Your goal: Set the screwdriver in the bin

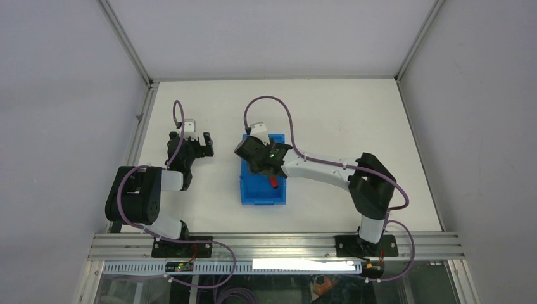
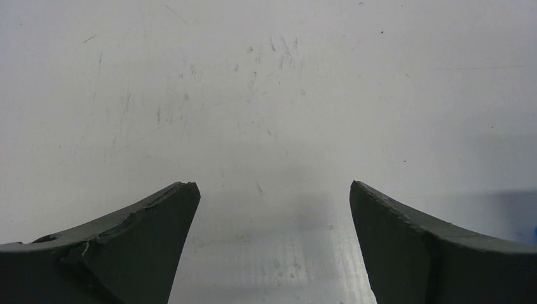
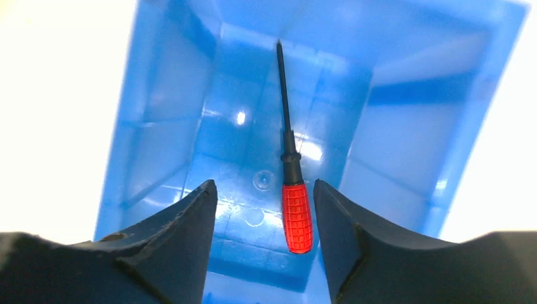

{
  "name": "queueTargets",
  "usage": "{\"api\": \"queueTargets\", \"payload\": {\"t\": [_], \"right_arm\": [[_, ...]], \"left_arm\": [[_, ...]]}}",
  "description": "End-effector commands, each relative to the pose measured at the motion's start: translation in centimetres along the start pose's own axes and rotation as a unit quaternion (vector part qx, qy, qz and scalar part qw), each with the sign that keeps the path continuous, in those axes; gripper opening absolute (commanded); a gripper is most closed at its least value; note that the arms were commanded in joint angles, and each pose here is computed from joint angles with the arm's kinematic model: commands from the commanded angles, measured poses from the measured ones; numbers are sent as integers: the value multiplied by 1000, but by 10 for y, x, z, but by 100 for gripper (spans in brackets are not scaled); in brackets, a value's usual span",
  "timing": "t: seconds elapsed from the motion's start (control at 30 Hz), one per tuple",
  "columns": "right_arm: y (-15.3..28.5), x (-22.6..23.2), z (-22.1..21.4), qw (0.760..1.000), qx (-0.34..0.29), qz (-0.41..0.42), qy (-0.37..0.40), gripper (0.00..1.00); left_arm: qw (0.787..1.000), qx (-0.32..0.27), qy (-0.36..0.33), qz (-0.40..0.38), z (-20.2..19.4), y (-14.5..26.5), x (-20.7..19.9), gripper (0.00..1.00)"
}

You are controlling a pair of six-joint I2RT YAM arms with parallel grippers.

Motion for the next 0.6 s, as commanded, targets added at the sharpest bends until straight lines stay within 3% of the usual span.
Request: {"api": "queueTargets", "payload": {"t": [0.0, 0.03, 0.07, 0.1, 0.33, 0.57], "right_arm": [[61, -8, 75, 994, -102, 24, -13, 65], [68, -12, 81, 994, -107, 25, -12, 74], [73, -19, 85, 994, -109, 24, -12, 92], [78, -27, 89, 993, -111, 22, -15, 98], [94, -135, 96, 990, -113, -59, -65, 99], [113, -260, 83, 969, -108, -153, -161, 99]], "left_arm": [[1000, -26, 8, -7, 15, 0, -4, 99], [1000, -26, 8, -7, 15, 0, -4, 99], [1000, -27, 8, -7, 15, 0, -4, 99], [1000, -26, 8, -7, 15, 0, -4, 99], [1000, -27, 8, -7, 15, 0, -3, 99], [1000, -27, 8, -7, 15, 0, -4, 99]]}}
Point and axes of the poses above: each gripper's point midway between its finger pads, its own y axis back along the fingers, its own x axis along the line the jaws close on, z = x × y, the point moved 3 cm from there along y, back along the fingers, and after that the axes turned 4 degrees about -y, right-handed, at the moved point
